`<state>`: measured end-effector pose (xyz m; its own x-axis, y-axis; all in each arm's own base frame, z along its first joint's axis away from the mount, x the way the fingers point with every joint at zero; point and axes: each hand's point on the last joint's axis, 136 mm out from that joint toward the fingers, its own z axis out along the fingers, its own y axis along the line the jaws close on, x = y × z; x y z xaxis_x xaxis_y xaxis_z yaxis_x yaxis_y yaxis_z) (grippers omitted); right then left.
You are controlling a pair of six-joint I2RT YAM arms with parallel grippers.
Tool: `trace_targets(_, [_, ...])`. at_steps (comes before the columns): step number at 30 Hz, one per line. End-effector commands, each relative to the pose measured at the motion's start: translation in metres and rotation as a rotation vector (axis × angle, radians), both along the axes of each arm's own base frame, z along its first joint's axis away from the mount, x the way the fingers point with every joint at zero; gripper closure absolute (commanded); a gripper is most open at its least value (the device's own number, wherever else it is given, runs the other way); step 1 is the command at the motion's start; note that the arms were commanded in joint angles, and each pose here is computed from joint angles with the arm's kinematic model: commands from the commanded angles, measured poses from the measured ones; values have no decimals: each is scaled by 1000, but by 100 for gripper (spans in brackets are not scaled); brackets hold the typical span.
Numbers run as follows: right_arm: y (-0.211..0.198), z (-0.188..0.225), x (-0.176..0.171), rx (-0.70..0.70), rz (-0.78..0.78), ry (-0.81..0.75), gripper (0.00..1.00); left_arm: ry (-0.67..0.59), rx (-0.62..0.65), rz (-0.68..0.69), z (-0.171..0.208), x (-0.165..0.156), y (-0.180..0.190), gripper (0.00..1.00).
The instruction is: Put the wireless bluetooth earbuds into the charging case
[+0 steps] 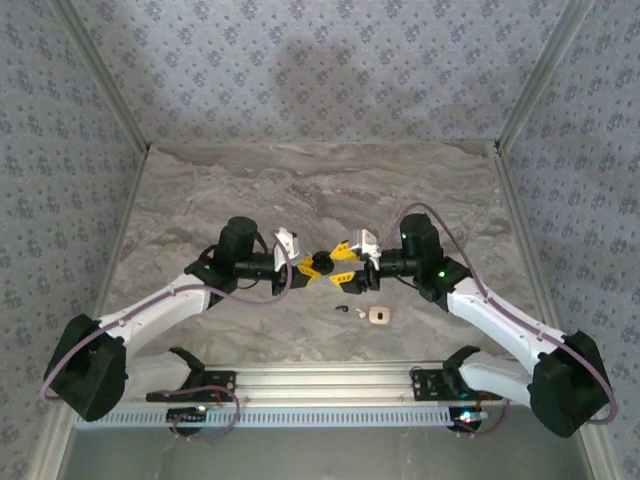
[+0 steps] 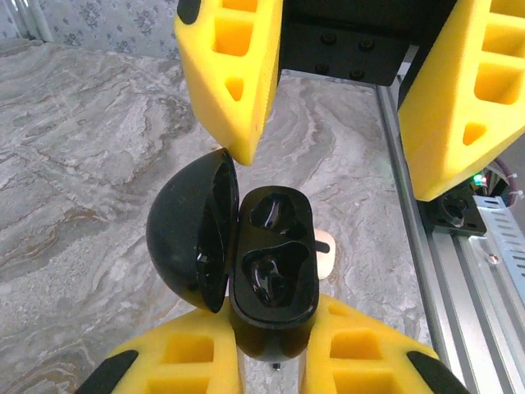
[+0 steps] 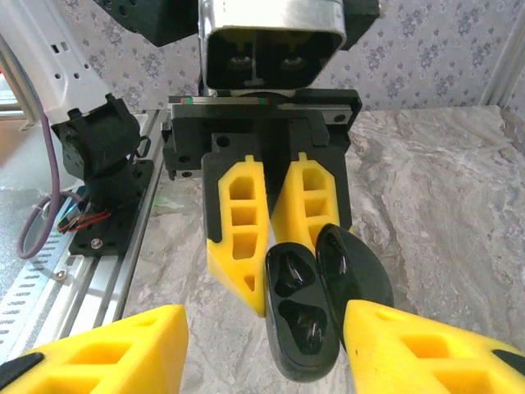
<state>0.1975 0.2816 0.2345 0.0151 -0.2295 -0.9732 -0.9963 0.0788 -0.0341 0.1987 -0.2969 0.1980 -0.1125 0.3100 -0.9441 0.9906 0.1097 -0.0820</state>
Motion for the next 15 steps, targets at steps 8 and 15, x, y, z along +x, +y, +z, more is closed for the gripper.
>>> trace_targets(8, [-18,28,14,34,-173,95,42,25,6,154,-7,36,11,85])
trace_targets(15, [-50,9,55,-53,-605,433,42,80,-19,412,-22,67,48,85])
